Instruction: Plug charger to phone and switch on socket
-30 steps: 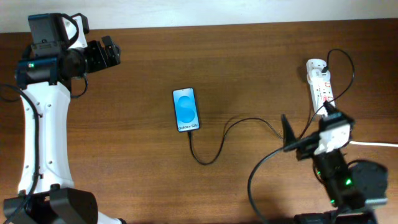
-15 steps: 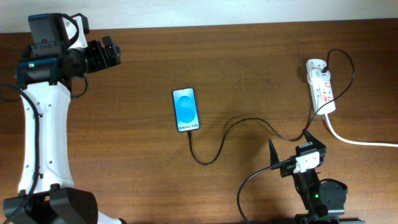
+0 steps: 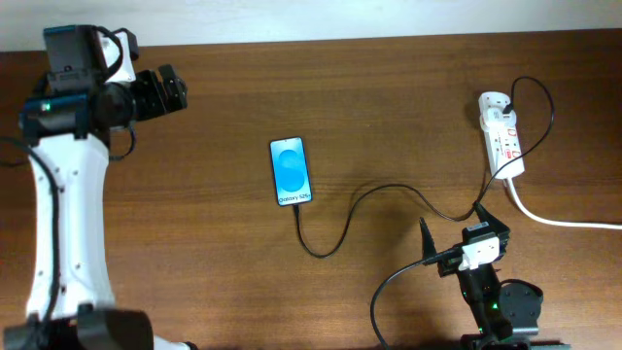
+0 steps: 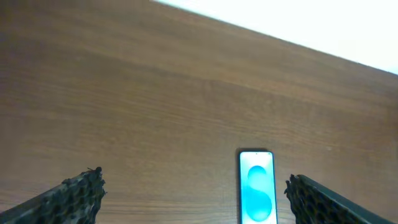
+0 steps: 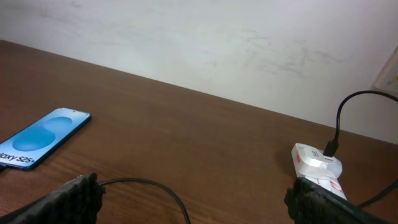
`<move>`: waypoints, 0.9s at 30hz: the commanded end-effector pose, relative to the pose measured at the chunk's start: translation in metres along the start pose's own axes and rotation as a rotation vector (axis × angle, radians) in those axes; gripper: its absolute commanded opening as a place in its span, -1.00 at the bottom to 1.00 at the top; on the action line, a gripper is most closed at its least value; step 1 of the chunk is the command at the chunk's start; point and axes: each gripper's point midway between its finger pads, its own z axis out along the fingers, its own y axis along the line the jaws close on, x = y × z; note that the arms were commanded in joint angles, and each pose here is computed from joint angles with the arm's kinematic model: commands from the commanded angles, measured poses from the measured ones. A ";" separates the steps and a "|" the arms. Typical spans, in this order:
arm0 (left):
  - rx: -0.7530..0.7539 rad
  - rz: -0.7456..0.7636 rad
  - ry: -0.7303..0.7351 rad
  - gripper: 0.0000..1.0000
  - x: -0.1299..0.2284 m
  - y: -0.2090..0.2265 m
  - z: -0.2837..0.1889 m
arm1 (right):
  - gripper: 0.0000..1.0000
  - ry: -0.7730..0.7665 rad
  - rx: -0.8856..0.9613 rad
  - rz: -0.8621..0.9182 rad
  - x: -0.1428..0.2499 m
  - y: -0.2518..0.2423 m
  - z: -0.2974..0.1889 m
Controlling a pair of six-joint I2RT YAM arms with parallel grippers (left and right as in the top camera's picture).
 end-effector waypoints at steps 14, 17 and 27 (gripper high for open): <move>-0.021 0.568 -0.820 0.99 0.178 -0.002 -0.066 | 0.97 -0.005 -0.009 0.003 0.002 0.001 0.000; -0.077 0.545 -0.839 0.99 0.196 0.014 -0.055 | 0.97 -0.005 -0.009 0.003 0.002 0.001 0.000; -0.086 0.537 -0.784 0.99 0.223 0.025 -0.036 | 0.97 -0.005 -0.009 0.003 0.002 0.001 0.000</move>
